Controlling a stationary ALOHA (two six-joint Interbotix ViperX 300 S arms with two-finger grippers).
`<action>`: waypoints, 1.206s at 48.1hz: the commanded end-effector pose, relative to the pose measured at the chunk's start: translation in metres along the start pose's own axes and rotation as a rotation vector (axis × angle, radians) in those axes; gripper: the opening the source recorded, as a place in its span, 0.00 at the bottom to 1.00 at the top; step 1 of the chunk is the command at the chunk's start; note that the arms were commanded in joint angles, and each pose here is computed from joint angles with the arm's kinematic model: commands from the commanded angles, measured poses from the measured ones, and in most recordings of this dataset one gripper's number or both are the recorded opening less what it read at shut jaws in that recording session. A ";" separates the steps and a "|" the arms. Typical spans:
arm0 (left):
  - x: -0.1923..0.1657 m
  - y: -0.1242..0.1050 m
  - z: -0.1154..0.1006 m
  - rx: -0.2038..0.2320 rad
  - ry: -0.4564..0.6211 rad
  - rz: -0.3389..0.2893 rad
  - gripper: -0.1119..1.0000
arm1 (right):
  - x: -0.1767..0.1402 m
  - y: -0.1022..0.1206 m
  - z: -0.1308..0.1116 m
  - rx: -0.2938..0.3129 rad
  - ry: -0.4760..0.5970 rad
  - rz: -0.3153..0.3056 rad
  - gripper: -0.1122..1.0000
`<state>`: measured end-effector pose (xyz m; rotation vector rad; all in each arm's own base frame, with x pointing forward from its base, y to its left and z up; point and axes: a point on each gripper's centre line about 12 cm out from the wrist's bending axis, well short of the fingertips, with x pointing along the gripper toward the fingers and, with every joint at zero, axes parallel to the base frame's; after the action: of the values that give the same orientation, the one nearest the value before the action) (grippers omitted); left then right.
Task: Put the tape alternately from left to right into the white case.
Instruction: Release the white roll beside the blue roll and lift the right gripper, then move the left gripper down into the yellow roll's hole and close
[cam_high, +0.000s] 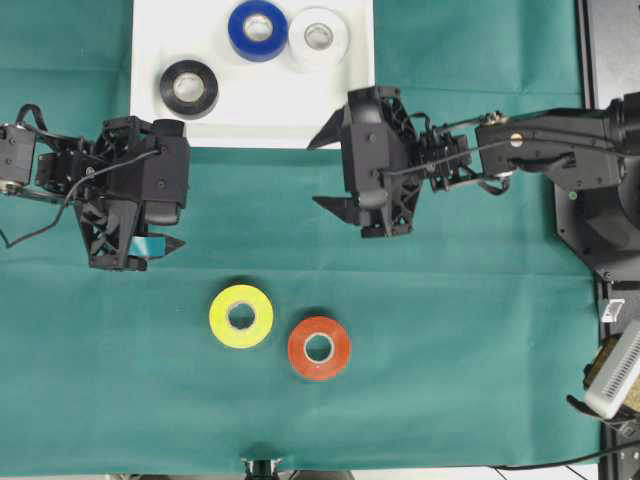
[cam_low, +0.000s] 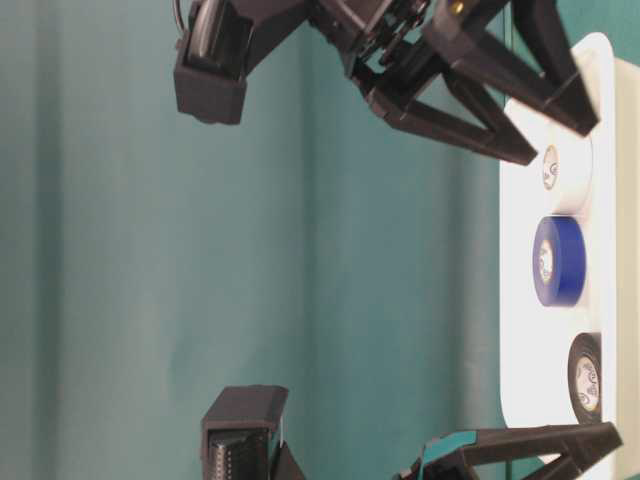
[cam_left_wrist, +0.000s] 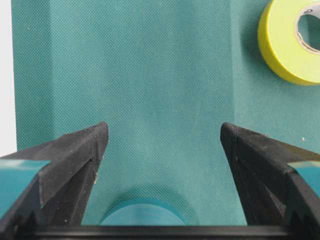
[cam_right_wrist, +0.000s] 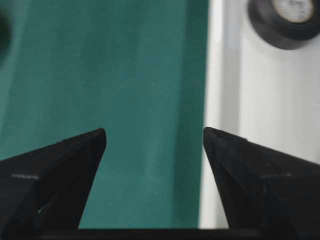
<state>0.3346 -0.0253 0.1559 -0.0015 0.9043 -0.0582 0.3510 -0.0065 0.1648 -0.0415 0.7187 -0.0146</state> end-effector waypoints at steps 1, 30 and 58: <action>-0.006 -0.001 0.011 0.003 -0.040 -0.004 1.00 | -0.007 0.005 0.007 -0.001 -0.032 0.013 0.92; -0.007 -0.003 0.016 -0.035 -0.050 -0.008 1.00 | -0.006 0.010 -0.006 0.051 -0.001 0.024 0.92; -0.008 -0.031 0.020 -0.370 -0.051 -0.072 1.00 | -0.002 0.010 -0.009 0.052 0.014 0.024 0.92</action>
<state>0.3391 -0.0542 0.1651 -0.3617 0.8895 0.0504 0.3406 0.0025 0.1522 0.0130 0.7579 -0.0143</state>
